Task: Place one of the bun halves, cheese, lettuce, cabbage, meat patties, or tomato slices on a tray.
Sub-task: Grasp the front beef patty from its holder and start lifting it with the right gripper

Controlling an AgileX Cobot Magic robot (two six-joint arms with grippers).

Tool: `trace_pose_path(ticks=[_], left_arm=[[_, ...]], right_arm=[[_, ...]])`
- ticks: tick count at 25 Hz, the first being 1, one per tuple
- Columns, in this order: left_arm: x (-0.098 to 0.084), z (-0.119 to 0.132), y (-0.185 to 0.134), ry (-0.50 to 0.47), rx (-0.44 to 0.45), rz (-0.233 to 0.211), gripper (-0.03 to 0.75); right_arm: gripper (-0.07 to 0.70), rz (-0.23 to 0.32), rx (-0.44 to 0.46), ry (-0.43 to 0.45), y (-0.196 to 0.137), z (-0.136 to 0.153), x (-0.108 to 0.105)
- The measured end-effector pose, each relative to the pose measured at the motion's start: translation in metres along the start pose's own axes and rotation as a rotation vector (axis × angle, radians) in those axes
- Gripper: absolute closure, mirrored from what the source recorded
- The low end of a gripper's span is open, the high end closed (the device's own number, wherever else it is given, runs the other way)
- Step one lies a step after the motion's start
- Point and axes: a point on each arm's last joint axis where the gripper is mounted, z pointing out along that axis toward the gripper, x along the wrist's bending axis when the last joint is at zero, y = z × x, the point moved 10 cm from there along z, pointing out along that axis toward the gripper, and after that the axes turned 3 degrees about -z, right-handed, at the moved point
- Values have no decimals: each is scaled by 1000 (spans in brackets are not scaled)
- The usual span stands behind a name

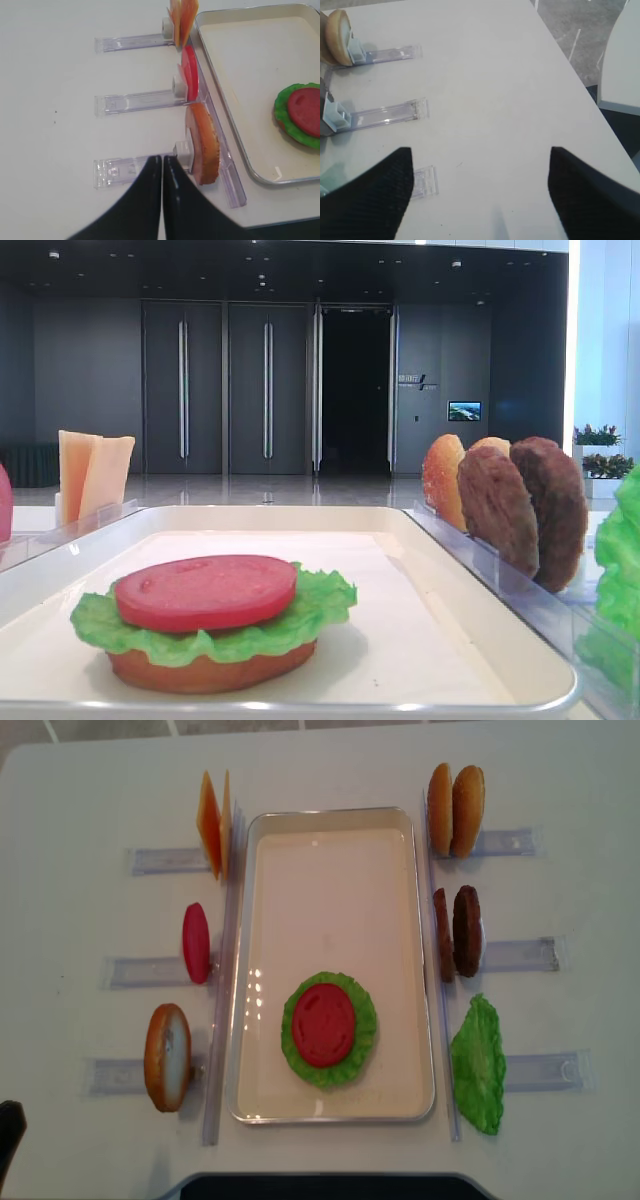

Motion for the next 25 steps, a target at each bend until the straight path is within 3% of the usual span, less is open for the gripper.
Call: trace_pose_path(ticks=[6, 9, 11, 14, 16, 18, 25], left_arm=[[0, 0, 0, 0, 0, 0, 715], [0, 0, 0, 0, 0, 0, 671], [0, 0, 0, 0, 0, 0, 573], [0, 0, 0, 0, 0, -5, 323], [1, 0, 0, 6, 0, -30, 152], [4, 0, 0, 19, 0, -56, 49], [4, 0, 0, 23, -1, -60, 24]], right_arm=[[76, 0, 0, 0, 0, 0, 0], [76, 0, 0, 0, 0, 0, 0], [76, 0, 0, 0, 0, 0, 0], [76, 0, 0, 0, 0, 0, 0], [76, 0, 0, 0, 0, 0, 0], [76, 0, 0, 0, 0, 0, 0], [76, 0, 0, 0, 0, 0, 0]])
